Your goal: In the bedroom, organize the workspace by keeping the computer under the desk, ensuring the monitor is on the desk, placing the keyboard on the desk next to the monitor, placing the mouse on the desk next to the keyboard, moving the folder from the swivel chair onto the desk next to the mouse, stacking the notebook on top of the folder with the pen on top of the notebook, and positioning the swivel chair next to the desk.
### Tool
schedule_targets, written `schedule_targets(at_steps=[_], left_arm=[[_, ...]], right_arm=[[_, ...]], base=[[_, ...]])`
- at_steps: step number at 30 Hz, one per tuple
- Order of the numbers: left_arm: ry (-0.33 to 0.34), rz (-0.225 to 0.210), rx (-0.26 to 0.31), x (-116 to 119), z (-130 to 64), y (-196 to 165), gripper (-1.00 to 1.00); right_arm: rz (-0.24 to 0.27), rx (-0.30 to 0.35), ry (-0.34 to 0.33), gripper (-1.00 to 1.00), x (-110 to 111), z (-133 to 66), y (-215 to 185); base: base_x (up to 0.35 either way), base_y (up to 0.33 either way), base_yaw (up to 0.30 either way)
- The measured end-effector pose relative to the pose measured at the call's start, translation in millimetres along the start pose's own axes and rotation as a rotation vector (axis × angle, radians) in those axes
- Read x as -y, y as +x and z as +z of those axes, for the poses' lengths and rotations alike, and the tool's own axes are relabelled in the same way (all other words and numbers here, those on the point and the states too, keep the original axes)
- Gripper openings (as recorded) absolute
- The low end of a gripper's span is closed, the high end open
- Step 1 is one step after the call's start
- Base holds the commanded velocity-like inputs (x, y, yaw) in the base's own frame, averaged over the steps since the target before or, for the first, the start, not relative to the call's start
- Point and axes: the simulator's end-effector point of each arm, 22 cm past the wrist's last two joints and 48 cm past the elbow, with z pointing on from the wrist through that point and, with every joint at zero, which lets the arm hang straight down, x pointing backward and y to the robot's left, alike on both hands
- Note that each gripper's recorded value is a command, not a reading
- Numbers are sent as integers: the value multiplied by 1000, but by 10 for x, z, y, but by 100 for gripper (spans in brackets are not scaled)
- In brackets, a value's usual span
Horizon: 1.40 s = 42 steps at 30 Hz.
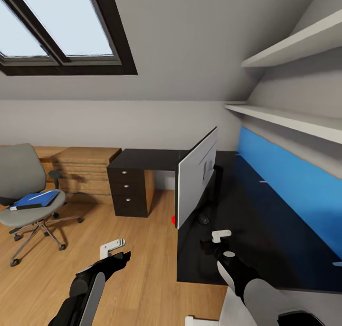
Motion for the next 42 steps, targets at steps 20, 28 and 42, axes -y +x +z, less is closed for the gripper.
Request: schedule_targets(at_steps=[20,28,42], left_arm=[[0,0,0,-29,72,67,100],[1,0,0,-28,73,67,100],[-11,-21,-1,-128,81,65,100]], right_arm=[[11,-9,-1,100,0,60,102],[24,-12,-2,100,-1,60,110],[26,-12,4,100,20,60,110]], base=[[0,0,0],[0,0,0],[73,0,0]])
